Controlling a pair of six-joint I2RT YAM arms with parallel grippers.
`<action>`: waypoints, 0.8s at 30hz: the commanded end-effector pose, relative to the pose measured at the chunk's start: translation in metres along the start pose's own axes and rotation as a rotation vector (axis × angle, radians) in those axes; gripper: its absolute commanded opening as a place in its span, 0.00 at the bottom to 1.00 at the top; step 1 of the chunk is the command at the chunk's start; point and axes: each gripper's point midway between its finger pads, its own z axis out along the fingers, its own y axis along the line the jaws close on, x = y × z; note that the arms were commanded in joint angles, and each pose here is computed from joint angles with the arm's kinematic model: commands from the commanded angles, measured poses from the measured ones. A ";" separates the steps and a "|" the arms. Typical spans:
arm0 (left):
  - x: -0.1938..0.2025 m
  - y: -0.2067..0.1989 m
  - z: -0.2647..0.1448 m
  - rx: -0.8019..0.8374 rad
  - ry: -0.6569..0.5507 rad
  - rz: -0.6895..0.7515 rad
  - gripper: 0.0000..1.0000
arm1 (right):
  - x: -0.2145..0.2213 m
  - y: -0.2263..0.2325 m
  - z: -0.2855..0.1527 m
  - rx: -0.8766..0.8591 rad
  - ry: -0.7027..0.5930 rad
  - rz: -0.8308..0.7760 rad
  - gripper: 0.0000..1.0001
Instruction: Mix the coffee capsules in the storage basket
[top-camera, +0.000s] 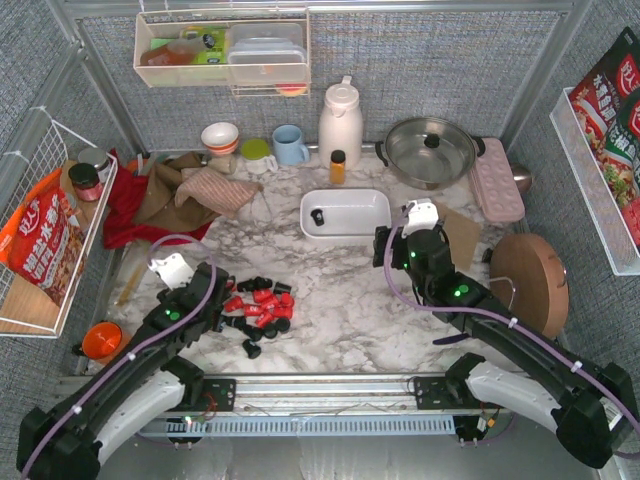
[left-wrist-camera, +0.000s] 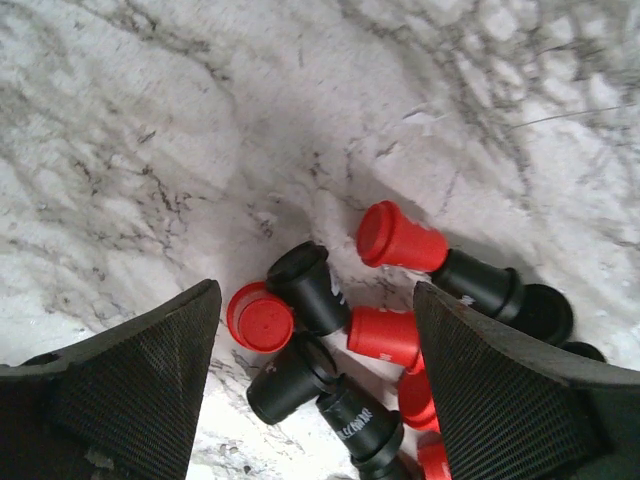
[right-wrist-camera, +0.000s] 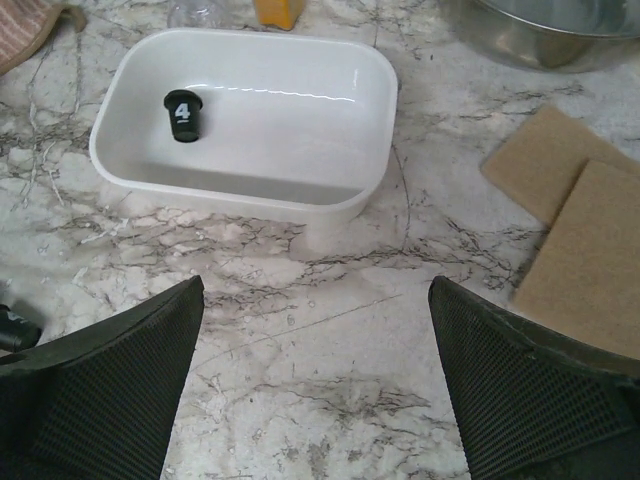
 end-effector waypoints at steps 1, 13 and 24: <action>0.013 0.015 0.004 -0.116 0.055 0.004 0.87 | -0.008 0.010 0.000 -0.044 -0.024 0.036 0.99; 0.041 0.031 0.010 -0.230 0.136 -0.063 0.71 | -0.008 0.006 0.000 -0.024 -0.021 0.040 0.99; 0.050 0.035 0.011 -0.200 0.131 -0.112 0.57 | -0.006 0.007 0.002 -0.023 -0.010 0.035 0.99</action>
